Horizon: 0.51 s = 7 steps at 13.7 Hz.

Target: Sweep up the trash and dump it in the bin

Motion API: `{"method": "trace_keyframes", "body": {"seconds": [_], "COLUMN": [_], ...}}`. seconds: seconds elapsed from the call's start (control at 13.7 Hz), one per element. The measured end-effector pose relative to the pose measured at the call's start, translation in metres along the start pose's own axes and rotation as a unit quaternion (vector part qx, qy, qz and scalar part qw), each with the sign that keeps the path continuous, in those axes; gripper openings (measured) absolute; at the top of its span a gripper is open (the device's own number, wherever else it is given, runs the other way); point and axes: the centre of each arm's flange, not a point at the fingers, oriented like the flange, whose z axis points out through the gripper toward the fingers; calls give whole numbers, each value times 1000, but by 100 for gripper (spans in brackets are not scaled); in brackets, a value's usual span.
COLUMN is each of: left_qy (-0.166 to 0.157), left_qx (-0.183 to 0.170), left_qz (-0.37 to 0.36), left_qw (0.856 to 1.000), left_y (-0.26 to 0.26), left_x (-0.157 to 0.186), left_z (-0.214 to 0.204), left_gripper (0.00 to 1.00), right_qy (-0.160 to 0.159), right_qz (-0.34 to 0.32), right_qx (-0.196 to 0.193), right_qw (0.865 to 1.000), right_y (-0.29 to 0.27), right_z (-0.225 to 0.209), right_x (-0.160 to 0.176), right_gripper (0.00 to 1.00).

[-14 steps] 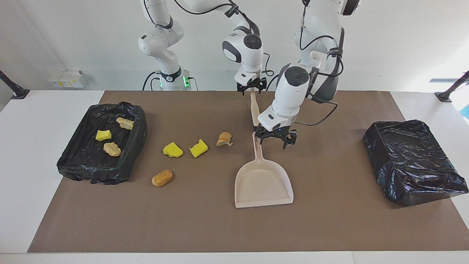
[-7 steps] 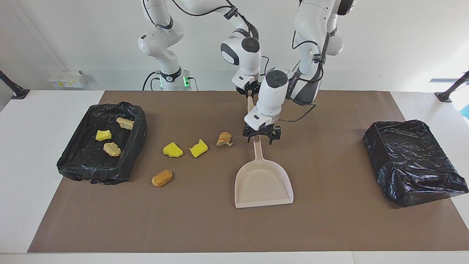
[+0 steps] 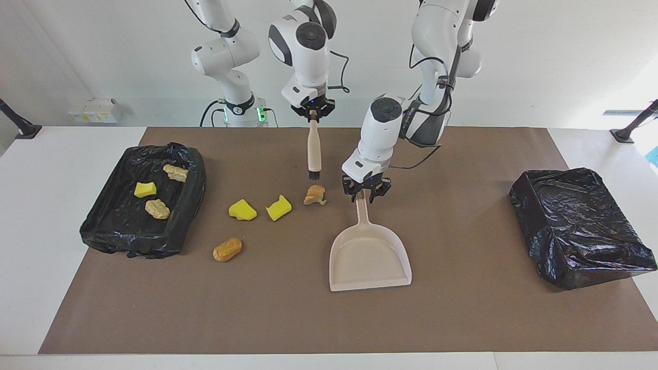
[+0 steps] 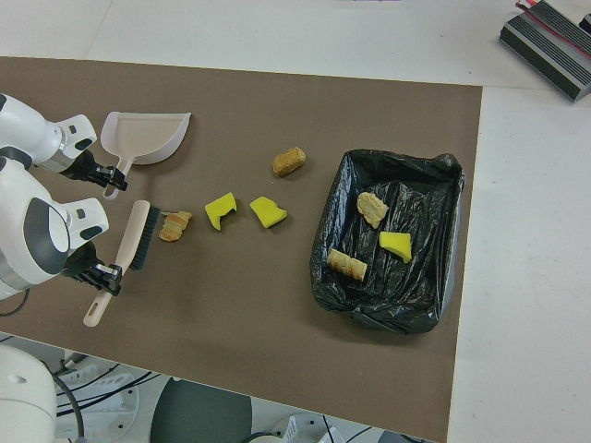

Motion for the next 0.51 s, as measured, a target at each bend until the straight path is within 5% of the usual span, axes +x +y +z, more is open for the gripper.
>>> {"method": "trace_keyframes", "body": {"seconds": [0.07,0.15,0.51], "left_qy": [0,1,7], "left_qx": [0,-1,0], "left_qz": [-1,-1,-1], "left_qw": [1000,1000,1000], "left_y": [0,0,-14], "left_x": [0,0,11], "left_z": [0,0,-8], "left_gripper": [35,32,32], "right_qy": [4,11,52], "right_qz": [-20,-38,-110], "right_qx": [-6,-17,-151], "right_qw": [1000,999,981], "right_y": [34,67,206], "right_z": [-16,-26,-24], "right_x": [6,14,108], "right_gripper": [26,26,26]}}
